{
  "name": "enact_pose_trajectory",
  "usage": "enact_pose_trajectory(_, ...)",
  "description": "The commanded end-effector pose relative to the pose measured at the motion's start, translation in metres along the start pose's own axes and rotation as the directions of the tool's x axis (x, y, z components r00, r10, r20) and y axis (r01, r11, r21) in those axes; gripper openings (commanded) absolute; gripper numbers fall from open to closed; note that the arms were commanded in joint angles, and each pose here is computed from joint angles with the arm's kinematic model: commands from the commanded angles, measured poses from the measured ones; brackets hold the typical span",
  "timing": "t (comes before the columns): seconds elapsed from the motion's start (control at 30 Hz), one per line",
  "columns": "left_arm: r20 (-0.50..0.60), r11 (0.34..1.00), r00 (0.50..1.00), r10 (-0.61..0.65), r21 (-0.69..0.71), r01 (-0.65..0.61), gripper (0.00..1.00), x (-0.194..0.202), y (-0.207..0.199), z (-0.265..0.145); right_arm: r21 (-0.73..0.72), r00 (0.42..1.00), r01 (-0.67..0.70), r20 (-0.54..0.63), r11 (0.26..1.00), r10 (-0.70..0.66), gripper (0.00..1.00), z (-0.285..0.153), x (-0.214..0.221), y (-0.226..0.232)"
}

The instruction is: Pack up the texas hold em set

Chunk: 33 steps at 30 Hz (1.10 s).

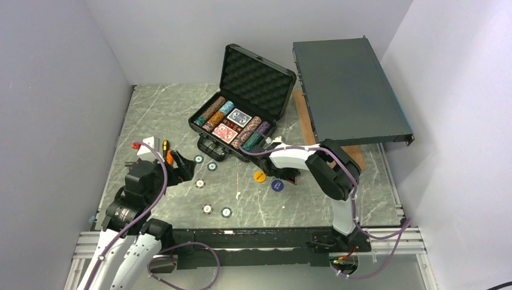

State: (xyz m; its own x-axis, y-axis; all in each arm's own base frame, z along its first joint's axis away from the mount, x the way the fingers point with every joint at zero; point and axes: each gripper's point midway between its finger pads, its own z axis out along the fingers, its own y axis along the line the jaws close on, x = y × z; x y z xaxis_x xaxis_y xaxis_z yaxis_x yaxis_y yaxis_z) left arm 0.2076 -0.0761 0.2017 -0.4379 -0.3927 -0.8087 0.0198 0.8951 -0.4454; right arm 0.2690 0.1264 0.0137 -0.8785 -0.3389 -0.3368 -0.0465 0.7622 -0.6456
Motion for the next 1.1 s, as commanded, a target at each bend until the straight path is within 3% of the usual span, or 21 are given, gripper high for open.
enact_pose_trajectory(0.0,0.041,0.999,0.999,0.032,0.028,-0.033,0.96,-0.019,-0.01,-0.008,-0.239,0.999,0.005,0.044,0.971,0.006,0.13,-0.038,-0.015,0.057)
enact_pose_trajectory(0.07,0.039,0.999,0.999,0.033,0.022,-0.034,0.96,-0.017,-0.008,-0.007,-0.335,0.994,0.046,0.108,0.941,-0.01,0.16,-0.062,-0.023,0.086)
enact_pose_trajectory(0.23,0.0,0.999,1.0,0.01,0.034,-0.01,0.96,-0.005,-0.009,-0.001,-0.422,0.97,0.109,0.241,0.9,-0.004,0.17,-0.112,-0.044,0.123)
enact_pose_trajectory(0.4,-0.079,0.998,0.997,-0.025,0.058,0.03,0.97,0.018,-0.01,0.011,-0.56,0.95,0.086,0.296,0.824,0.101,0.22,-0.15,-0.058,0.122)
enact_pose_trajectory(0.57,-0.243,0.981,0.968,-0.057,0.167,0.099,0.94,0.06,-0.028,0.034,-0.647,0.896,0.109,0.393,0.755,0.207,0.53,-0.19,-0.072,0.079)
enact_pose_trajectory(0.7,-0.435,0.951,0.899,-0.047,0.256,0.174,0.91,0.099,-0.052,0.05,-0.663,0.834,0.112,0.467,0.74,0.292,0.76,-0.215,-0.08,0.027)
enact_pose_trajectory(0.77,-0.48,0.948,0.876,0.032,0.292,0.125,0.91,0.115,-0.068,0.054,-0.681,0.795,0.11,0.497,0.724,0.347,0.87,-0.228,-0.083,0.0)
enact_pose_trajectory(0.87,-0.466,0.909,0.846,0.26,0.414,-0.051,0.93,0.137,-0.101,0.058,-0.718,0.722,0.126,0.539,0.684,0.433,0.97,-0.251,-0.086,-0.04)
enact_pose_trajectory(0.97,-0.45,0.856,0.775,0.443,0.468,-0.218,0.96,0.152,-0.121,0.067,-0.739,0.649,0.095,0.554,0.667,0.521,0.99,-0.263,-0.087,-0.083)
enact_pose_trajectory(1.07,-0.542,0.872,0.692,0.477,0.389,-0.296,0.96,0.171,-0.121,0.082,-0.753,0.577,0.035,0.552,0.658,0.602,0.99,-0.268,-0.081,-0.125)
